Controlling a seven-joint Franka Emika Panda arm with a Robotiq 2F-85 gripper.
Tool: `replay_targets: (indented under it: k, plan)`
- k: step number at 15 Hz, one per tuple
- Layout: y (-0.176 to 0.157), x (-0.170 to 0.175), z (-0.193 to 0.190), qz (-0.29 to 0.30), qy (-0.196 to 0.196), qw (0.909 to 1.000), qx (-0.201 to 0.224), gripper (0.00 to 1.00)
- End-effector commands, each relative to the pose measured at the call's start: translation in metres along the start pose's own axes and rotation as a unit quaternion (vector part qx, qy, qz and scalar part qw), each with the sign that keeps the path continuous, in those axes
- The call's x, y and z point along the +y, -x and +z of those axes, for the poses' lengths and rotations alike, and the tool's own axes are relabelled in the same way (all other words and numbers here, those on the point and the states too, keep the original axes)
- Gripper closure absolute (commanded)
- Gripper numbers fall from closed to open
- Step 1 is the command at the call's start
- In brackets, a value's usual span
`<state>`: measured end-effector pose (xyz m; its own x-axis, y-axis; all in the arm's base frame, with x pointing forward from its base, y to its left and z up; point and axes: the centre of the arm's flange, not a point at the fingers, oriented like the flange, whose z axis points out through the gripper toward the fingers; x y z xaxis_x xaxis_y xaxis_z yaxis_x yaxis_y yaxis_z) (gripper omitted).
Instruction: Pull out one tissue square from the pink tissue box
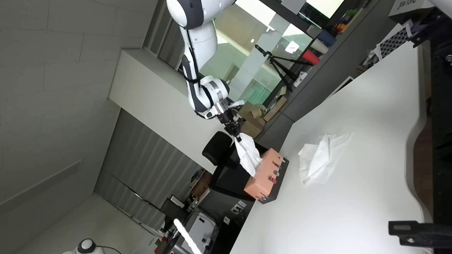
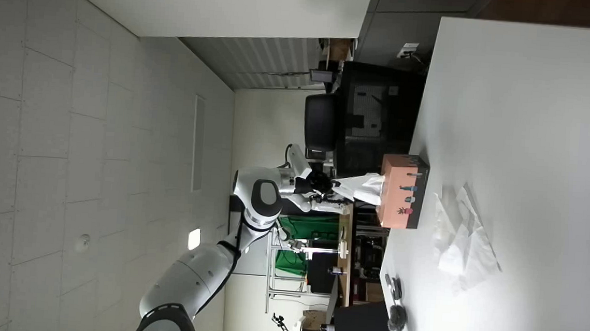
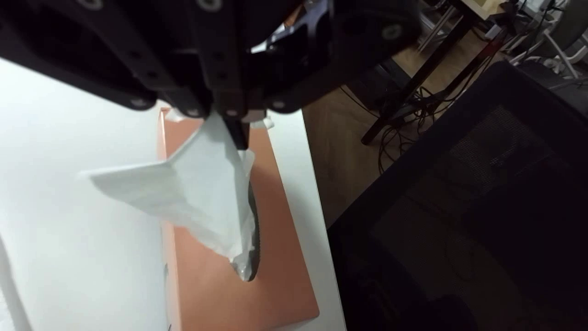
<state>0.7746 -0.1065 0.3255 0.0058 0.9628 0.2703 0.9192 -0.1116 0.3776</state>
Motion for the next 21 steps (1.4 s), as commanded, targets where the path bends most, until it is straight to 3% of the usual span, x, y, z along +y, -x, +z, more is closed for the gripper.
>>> replay_targets:
  k: [1,4,7,13,16,21]
  plan:
    - [0.007,-0.003,-0.059,0.007,-0.015,0.9996,-0.021,1.00]
    - [0.022,-0.011,-0.094,-0.011,-0.049,0.9983,-0.030,1.00]
    - [0.038,-0.021,-0.121,-0.026,-0.127,0.9912,-0.029,1.00]
    - [0.057,-0.058,-0.140,-0.053,-0.301,0.9519,-0.028,1.00]
    - [0.058,-0.065,-0.124,-0.053,-0.346,0.9360,-0.034,1.00]
    - [0.040,-0.061,-0.053,-0.028,-0.357,0.9336,-0.018,1.00]
